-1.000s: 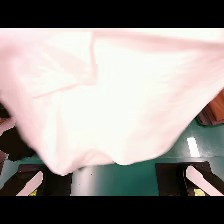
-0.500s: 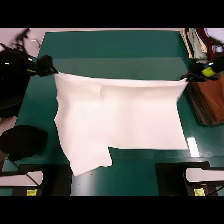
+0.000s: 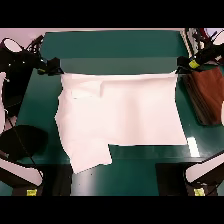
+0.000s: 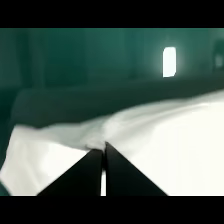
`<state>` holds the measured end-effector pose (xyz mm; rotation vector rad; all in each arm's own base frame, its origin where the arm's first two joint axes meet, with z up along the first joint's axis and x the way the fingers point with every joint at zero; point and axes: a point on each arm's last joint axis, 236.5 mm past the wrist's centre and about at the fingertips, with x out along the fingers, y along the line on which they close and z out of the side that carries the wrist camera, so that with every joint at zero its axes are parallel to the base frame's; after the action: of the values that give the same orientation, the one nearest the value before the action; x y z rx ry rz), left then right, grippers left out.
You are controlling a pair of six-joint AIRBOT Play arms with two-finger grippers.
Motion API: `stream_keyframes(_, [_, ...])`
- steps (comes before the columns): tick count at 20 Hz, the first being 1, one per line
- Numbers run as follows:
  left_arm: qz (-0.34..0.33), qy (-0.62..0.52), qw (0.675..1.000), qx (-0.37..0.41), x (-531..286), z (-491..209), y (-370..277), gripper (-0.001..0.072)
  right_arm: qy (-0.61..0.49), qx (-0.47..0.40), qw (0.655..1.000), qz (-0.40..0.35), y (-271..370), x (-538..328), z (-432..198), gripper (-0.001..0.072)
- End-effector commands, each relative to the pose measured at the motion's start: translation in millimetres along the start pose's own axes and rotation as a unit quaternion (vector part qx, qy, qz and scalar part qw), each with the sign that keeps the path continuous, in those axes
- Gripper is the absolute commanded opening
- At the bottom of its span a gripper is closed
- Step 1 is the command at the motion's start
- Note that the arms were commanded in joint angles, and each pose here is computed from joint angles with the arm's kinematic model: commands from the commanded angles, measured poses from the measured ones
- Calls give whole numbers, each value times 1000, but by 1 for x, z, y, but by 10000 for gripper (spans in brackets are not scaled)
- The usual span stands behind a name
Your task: Fold the shirts.
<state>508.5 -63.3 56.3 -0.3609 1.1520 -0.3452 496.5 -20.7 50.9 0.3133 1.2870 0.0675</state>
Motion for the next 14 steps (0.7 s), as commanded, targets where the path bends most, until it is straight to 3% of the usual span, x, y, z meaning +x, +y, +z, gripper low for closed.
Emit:
stream_keyframes(1, [33, 115, 993, 26, -5, -54, 14, 29, 32, -15, 999, -24, -8, -3, -25, 20])
stream_keyframes(10, [45, 205, 977, -43, 51, -174, 34, 35, 86, 11, 996, -34, -25, 35, -124, 24])
stream_keyframes(11, [46, 213, 975, -51, 52, -181, 35, 315, 84, 15, 996, -31, -25, 39, -126, 115])
stream_keyframes(12, [49, 219, 973, -58, 49, -185, 36, 677, 85, 16, 996, -32, -25, 39, -128, 406])
stream_keyframes(13, [57, 225, 971, -55, 42, -188, 36, 675, 91, 16, 995, -31, -24, 36, -131, 544])
stream_keyframes(14, [66, 227, 970, -47, 32, -190, 37, 655, 102, 13, 994, -31, -23, 29, -136, 544])
